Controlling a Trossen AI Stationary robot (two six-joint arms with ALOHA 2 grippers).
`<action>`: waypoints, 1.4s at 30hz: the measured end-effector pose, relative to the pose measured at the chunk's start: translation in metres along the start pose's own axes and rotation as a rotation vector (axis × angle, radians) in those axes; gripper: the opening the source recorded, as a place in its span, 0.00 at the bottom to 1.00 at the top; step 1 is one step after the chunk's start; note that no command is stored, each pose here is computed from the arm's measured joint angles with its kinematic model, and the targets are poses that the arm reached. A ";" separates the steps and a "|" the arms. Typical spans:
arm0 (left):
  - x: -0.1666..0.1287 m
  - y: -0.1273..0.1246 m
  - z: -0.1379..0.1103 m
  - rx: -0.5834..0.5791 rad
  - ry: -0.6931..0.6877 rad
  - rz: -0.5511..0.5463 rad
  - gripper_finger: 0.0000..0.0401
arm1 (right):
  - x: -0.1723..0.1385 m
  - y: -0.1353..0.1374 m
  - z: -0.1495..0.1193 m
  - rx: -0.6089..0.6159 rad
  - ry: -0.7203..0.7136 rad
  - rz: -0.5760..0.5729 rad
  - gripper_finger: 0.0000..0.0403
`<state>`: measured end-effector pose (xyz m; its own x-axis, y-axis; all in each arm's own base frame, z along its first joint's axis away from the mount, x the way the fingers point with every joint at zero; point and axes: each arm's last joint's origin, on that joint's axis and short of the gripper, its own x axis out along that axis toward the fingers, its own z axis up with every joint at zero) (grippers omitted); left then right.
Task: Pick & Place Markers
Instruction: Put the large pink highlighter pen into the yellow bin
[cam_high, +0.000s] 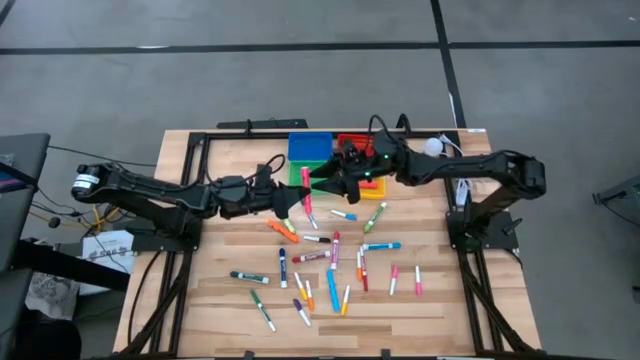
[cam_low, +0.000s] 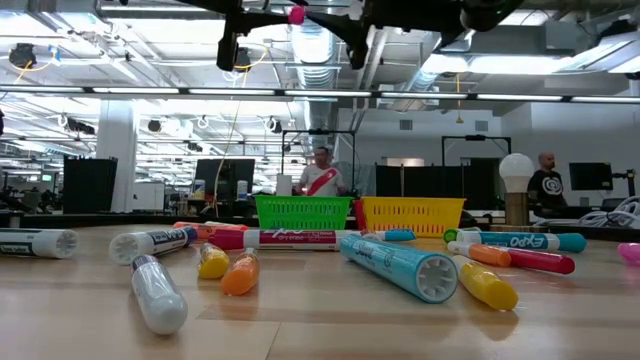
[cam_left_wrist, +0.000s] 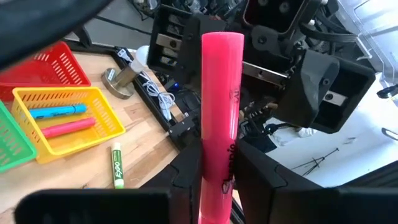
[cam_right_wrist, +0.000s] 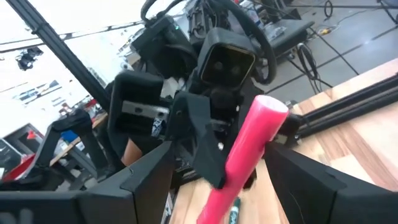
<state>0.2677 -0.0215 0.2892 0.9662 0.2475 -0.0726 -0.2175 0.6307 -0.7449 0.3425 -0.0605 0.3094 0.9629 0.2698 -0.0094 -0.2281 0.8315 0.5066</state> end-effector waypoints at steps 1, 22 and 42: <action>0.000 0.000 0.000 0.001 0.003 0.000 0.18 | 0.001 -0.001 0.000 0.001 0.004 0.003 0.61; 0.000 0.000 -0.001 0.002 0.007 0.000 0.18 | 0.011 -0.014 0.000 0.017 0.017 -0.018 0.61; 0.000 0.000 0.000 -0.003 0.008 -0.016 0.18 | 0.010 -0.017 0.002 0.018 0.000 -0.047 0.61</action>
<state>0.2681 -0.0215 0.2896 0.9706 0.2314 -0.0663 -0.2018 0.6322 -0.7480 0.3565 -0.0724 0.3021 0.9725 0.2304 -0.0335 -0.1797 0.8343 0.5213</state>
